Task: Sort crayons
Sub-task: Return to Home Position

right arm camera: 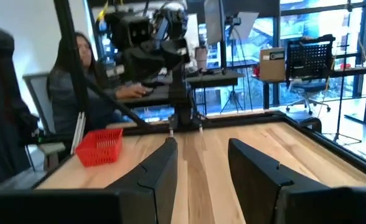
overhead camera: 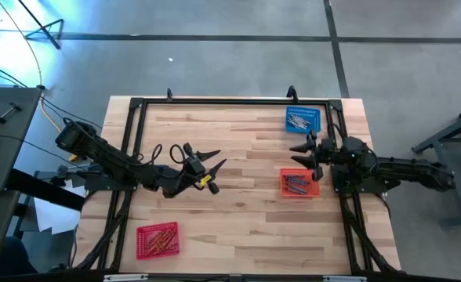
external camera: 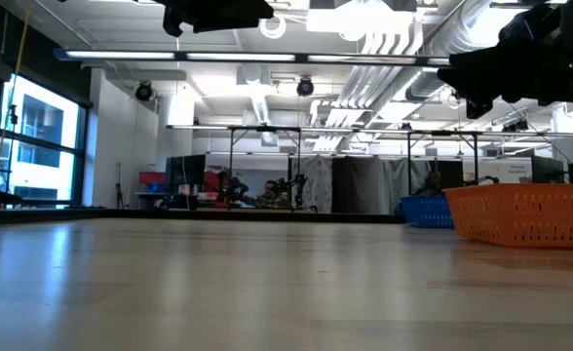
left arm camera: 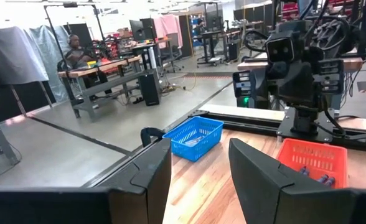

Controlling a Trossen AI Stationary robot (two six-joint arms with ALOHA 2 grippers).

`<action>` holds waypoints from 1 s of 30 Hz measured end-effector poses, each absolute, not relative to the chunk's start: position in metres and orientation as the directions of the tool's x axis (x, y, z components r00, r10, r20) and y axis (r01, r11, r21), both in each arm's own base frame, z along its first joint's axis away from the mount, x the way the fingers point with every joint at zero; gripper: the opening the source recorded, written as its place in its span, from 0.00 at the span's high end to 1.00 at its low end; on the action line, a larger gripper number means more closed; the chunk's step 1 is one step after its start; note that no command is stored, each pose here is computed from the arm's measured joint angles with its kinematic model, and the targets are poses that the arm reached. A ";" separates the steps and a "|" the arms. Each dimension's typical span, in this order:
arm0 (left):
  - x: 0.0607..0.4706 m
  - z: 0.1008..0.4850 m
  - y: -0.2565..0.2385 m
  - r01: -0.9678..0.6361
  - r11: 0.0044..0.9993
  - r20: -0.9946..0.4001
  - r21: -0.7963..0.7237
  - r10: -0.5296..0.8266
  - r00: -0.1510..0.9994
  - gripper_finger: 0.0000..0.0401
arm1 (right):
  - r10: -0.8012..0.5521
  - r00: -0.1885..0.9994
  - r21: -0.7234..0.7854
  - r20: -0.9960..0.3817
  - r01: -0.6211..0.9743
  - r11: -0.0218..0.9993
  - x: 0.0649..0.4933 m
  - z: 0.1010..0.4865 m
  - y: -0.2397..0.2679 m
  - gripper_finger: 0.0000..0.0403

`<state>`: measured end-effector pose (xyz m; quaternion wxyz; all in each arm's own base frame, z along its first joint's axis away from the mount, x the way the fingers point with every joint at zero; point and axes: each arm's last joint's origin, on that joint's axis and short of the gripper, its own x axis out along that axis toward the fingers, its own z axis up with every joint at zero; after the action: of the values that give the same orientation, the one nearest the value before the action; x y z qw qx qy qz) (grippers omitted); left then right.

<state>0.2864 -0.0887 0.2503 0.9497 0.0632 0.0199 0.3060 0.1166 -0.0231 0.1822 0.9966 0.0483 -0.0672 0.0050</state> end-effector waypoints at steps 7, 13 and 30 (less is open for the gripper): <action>0.286 0.250 -0.089 -0.578 0.805 0.000 0.134 0.583 0.812 0.63 | -0.011 1.000 0.101 0.027 0.009 0.995 0.118 0.172 -0.023 0.66; 0.286 0.250 -0.089 -0.578 0.805 -0.001 0.136 0.583 0.812 0.63 | -0.010 0.996 0.127 -0.093 0.022 0.992 0.118 0.160 -0.023 0.66; 0.285 0.246 -0.092 -0.563 0.818 -0.024 0.120 0.570 0.822 0.63 | -0.009 0.992 0.133 -0.129 0.026 0.991 0.106 0.156 -0.019 0.66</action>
<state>0.2854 -0.0920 0.2464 0.9528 0.0536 0.0293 0.2973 0.1063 -0.0192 0.1559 0.9956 0.0676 0.0642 -0.0087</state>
